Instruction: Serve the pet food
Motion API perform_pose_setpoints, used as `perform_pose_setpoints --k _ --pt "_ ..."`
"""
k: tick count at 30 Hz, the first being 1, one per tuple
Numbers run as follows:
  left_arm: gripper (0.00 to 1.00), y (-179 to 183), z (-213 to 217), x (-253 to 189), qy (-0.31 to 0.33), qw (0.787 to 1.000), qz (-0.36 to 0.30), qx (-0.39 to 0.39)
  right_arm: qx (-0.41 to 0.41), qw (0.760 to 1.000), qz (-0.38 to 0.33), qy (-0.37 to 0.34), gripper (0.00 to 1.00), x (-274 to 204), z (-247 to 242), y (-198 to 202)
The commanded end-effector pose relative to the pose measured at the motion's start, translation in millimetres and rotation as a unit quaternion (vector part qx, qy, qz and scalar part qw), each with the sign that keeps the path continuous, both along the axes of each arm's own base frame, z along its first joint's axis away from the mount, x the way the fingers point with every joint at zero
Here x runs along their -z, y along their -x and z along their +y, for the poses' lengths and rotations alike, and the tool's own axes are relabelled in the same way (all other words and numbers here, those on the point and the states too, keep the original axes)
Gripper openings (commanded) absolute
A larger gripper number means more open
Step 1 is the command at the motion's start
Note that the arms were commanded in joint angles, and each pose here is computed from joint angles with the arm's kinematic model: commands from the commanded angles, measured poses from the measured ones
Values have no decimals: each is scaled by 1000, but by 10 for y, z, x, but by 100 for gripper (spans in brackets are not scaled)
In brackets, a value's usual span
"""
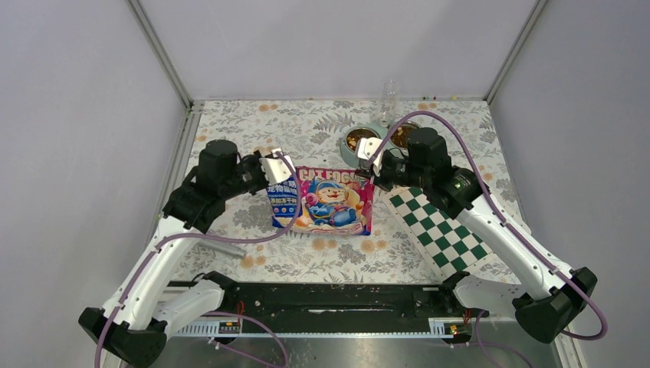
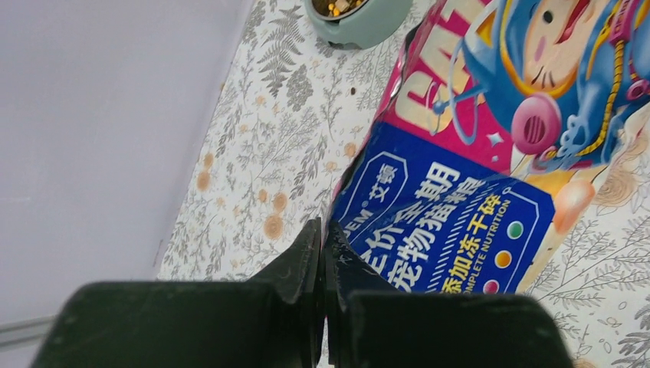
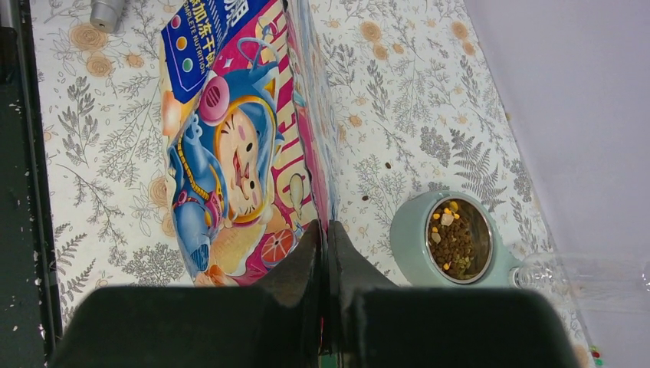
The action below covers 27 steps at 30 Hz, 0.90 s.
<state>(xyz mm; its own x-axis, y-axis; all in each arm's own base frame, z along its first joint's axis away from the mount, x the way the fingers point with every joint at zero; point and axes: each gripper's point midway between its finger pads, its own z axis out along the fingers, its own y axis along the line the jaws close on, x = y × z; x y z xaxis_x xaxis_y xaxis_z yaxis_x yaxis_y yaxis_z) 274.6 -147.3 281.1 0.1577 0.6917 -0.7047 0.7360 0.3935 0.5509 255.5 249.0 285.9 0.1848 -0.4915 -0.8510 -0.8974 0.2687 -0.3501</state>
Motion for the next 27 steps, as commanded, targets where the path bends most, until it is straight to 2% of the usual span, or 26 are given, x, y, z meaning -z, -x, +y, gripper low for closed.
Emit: perform_pose_setpoints --k 1,21,24,27 --pt "0 4 1832 158 -223 914 -8 -340 119 991 -52 34 0 -265 -670 -54" --pt "0 215 2298 80 -234 878 -5 -418 102 992 -62 46 0 -254 -671 -17" --pt "0 201 2280 -18 -217 880 -15 -422 84 994 -54 35 0 -260 -606 36" --pt "0 108 2135 -187 -164 897 -35 -409 58 998 -35 9 0 -299 -492 113"
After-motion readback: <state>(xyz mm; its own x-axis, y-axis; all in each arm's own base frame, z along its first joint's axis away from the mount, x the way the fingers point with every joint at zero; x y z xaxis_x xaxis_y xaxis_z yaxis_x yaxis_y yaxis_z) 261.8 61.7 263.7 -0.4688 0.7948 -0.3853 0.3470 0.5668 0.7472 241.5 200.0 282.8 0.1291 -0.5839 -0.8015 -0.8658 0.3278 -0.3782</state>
